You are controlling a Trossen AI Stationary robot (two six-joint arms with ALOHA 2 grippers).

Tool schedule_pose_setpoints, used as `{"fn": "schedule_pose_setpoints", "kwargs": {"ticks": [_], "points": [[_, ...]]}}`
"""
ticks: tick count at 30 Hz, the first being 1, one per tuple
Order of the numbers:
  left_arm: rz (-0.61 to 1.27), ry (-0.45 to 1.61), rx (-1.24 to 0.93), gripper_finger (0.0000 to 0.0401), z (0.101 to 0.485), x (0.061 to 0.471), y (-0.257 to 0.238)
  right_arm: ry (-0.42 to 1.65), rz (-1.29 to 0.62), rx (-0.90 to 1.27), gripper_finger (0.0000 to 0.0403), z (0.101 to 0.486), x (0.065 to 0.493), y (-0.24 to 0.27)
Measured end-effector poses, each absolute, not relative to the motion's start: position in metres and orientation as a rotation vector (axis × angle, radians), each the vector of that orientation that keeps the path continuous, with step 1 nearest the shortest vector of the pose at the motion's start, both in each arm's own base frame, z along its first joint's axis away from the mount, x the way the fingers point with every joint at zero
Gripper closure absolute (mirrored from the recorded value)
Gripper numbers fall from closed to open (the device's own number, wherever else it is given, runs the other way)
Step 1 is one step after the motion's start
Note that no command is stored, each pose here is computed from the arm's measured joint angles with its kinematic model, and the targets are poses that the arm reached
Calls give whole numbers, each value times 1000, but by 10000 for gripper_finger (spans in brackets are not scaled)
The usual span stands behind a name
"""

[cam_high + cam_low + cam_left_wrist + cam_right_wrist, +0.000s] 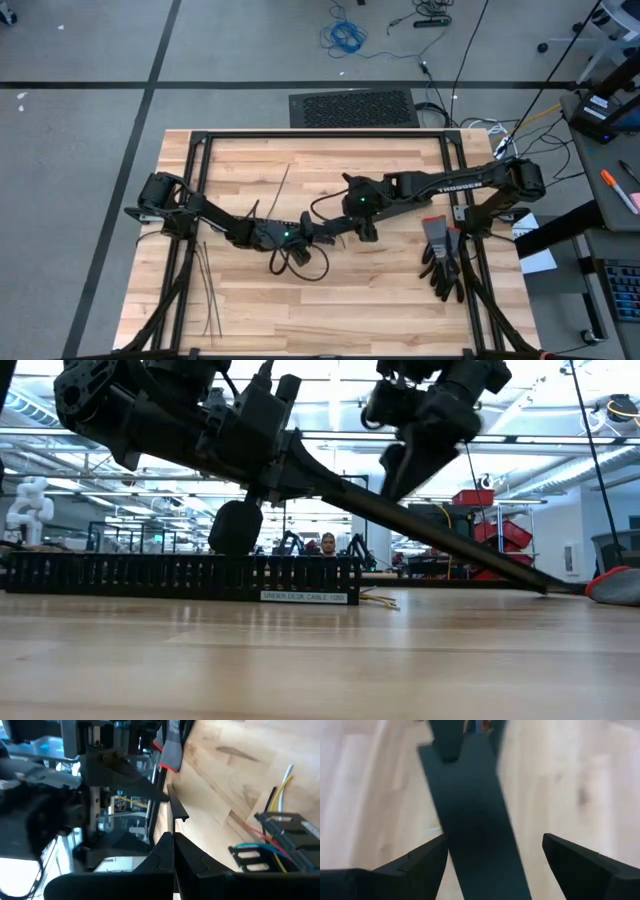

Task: Ziptie cables
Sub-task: Close the black cable duct

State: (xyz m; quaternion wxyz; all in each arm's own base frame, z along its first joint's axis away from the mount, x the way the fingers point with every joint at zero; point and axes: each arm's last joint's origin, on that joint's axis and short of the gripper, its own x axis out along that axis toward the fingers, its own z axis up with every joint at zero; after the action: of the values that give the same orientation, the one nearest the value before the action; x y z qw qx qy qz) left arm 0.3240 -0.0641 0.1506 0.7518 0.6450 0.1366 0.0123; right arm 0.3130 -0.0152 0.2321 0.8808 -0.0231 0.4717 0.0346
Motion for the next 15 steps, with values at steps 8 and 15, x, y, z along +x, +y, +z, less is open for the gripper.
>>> {"fn": "schedule_pose_setpoints", "kwargs": {"ticks": [8, 15], "points": [[46, 317, 1411, 401, 150, 324, -63, 1005, 72, -17, 85, 237, 313, -13], [46, 317, 1404, 401, 150, 324, -63, 1099, 67, 21, 85, 229, 309, -9]]}}
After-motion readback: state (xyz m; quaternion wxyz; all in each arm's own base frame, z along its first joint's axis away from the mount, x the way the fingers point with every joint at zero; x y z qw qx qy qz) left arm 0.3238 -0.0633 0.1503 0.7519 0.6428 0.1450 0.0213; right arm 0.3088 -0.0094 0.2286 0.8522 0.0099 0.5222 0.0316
